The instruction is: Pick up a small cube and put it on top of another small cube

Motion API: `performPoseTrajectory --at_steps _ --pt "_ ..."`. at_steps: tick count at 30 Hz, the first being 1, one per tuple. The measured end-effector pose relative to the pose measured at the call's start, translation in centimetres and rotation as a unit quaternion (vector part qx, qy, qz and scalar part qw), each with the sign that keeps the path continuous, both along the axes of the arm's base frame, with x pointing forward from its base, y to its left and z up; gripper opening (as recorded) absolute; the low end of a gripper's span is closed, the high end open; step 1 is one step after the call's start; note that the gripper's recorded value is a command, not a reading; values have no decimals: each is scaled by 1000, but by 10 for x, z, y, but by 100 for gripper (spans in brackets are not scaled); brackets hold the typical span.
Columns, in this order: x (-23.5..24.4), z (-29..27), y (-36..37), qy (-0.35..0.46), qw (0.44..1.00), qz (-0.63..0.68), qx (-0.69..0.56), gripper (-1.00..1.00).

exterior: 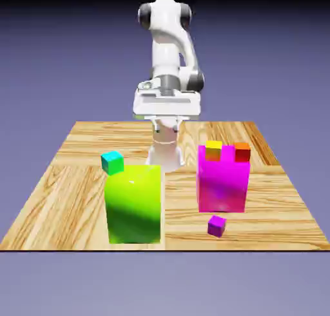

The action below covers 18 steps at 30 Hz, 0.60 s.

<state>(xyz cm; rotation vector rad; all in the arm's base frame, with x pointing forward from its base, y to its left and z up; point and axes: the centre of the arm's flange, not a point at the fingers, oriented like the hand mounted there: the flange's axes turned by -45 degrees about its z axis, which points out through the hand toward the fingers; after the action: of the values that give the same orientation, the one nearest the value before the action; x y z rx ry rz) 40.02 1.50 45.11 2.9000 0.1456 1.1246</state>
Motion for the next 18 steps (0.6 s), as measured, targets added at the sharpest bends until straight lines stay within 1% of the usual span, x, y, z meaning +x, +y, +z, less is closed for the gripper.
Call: performPoseTrajectory --at_steps 4,8,12,18 --pt "32 -28 35 93 993 51 -52 0" --pt "58 -61 69 182 973 98 -102 0" --pt "76 -96 105 263 942 144 -152 0" --pt "94 -149 152 368 881 201 -219 0"
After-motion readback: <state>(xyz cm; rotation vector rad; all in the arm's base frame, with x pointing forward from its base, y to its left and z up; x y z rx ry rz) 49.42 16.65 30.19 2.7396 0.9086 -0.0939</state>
